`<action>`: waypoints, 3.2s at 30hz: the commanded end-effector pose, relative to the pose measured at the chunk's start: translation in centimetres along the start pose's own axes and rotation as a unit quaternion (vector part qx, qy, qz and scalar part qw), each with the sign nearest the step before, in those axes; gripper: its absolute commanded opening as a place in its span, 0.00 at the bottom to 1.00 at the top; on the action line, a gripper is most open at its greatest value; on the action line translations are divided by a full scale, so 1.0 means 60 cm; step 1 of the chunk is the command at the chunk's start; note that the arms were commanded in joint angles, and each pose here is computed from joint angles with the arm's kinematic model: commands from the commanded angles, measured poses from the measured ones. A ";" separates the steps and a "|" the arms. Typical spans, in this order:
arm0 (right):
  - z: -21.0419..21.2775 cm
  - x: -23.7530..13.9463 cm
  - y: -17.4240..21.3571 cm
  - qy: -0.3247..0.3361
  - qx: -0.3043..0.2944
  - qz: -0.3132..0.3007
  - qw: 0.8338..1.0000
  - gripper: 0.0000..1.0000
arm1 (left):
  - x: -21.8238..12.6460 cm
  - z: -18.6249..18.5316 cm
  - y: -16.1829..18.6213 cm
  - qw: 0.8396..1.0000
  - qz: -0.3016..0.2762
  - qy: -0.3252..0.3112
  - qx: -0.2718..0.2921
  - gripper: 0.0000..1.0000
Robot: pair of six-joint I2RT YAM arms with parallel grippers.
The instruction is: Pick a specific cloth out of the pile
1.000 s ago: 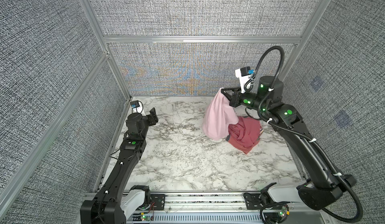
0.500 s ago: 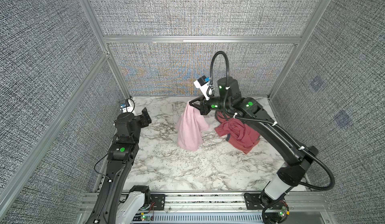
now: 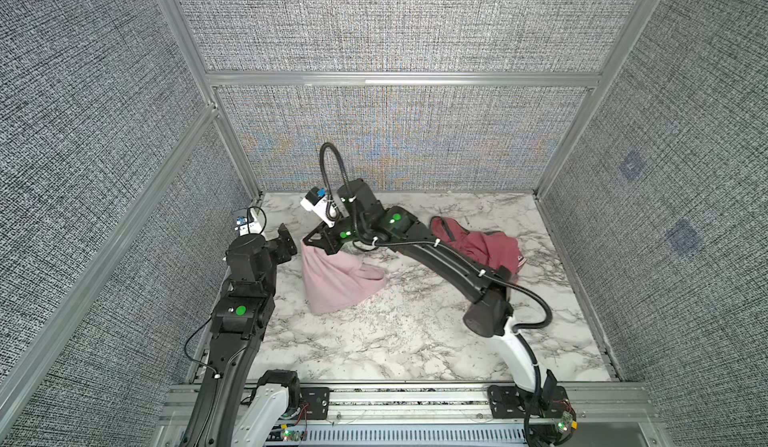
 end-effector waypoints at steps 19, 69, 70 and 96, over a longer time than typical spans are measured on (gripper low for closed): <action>-0.128 -0.255 0.109 0.210 0.115 -0.104 0.965 0.65 | 0.065 -0.170 0.112 0.964 0.098 0.249 -0.001 0.75; -0.223 -0.399 0.183 0.308 0.202 -0.146 0.918 0.65 | 0.113 -0.397 0.268 0.902 0.261 0.317 0.135 0.00; -0.222 -0.400 0.182 0.308 0.202 -0.147 0.918 0.65 | 0.111 -0.399 0.249 0.905 0.246 0.320 0.131 0.00; -0.219 -0.405 0.179 0.309 0.205 -0.154 0.916 0.65 | 0.074 -0.401 0.006 0.912 -0.002 0.411 -0.005 0.00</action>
Point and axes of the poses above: each gripper's point midway between its finger pads, its own x axis out along the fingers, its own z axis along the line the jaws close on, y = z × x, the point moved 7 cm from there along -x, back along the fingers, and after that the axes turned 12 degrees about x, right-handed, at the moved point
